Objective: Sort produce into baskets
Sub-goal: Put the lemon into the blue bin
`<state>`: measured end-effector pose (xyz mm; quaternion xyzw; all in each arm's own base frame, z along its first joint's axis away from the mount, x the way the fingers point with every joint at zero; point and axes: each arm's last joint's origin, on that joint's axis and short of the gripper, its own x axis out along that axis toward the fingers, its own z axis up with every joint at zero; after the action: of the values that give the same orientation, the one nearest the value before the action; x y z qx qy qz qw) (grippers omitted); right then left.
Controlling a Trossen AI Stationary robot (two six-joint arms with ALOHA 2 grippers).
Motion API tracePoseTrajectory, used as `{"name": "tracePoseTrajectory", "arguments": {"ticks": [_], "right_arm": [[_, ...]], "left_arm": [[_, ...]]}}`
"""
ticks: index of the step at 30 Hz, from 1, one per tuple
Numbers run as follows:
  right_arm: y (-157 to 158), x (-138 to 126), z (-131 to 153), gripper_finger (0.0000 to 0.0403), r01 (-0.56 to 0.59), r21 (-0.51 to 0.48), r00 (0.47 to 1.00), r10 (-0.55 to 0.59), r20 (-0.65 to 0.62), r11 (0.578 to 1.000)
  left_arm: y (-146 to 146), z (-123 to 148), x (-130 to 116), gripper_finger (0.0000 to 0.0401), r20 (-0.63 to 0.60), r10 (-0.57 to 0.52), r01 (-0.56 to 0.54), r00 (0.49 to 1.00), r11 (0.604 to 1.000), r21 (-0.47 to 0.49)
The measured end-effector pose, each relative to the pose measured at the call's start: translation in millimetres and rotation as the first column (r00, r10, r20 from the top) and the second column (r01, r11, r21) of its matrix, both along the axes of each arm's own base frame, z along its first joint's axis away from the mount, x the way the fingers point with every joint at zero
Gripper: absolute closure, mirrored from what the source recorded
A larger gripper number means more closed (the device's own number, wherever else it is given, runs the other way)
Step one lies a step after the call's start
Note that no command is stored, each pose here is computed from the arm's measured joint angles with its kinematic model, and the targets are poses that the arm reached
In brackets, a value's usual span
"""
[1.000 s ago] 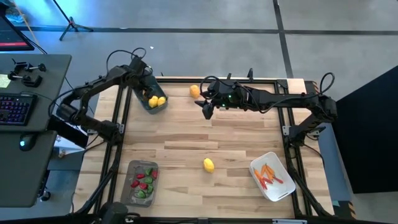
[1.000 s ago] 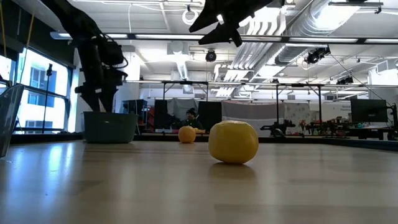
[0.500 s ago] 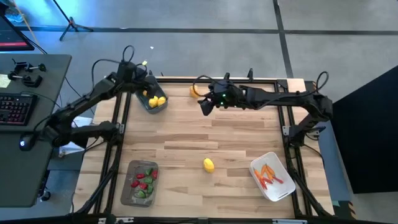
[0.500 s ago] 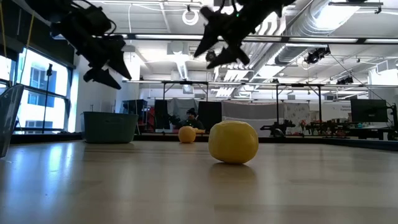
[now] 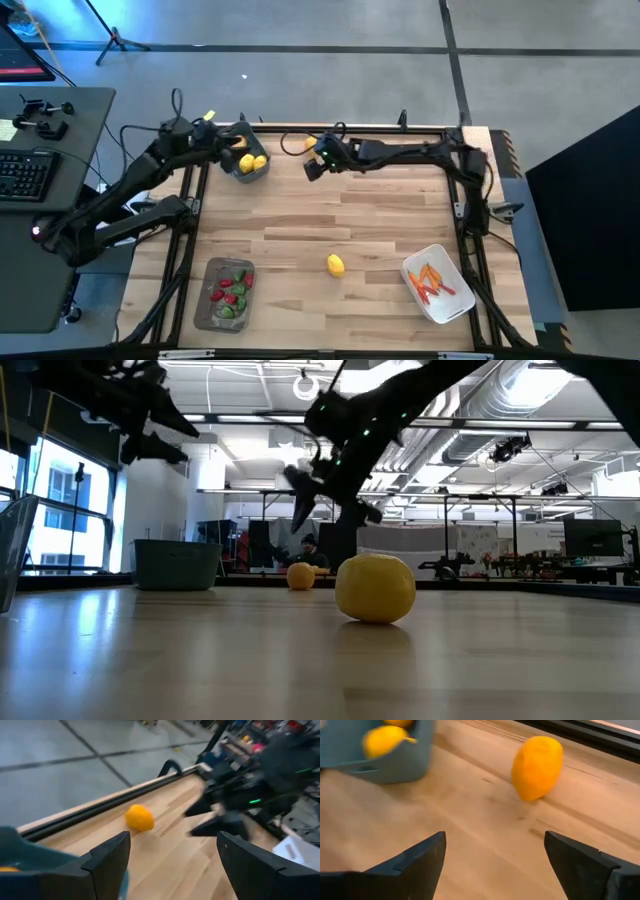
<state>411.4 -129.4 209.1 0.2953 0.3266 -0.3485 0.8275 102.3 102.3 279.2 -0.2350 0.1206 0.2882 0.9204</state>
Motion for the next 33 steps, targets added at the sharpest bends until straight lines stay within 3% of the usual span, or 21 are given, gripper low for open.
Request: {"name": "tracePoseTrajectory", "arguments": {"ticks": [8,17,25,33], "right_arm": [[-34,29,-27,0.007,0.113,-0.05,0.98,-0.12,-0.158,0.992],[-61,57,-41,0.007,0.182,-0.036,0.968,-0.186,-0.167,0.983],[-65,61,-38,0.0073,0.256,-0.044,0.947,-0.26,-0.188,0.966],[-77,50,-42,0.0122,0.286,0.091,0.94,-0.261,-0.219,0.954]], "left_arm": [[-14,10,-14,0.0119,0.075,-0.006,0.004,0.997,1.0,0.029],[-22,8,-24,0.0119,0.064,-0.034,0.033,0.997,0.999,0.019],[-24,5,-30,0.0119,0.023,-0.015,0.015,1.0,1.0,0.009],[-25,3,-32,0.0119,0.003,-0.008,0.008,1.0,1.0,0.007]]}}
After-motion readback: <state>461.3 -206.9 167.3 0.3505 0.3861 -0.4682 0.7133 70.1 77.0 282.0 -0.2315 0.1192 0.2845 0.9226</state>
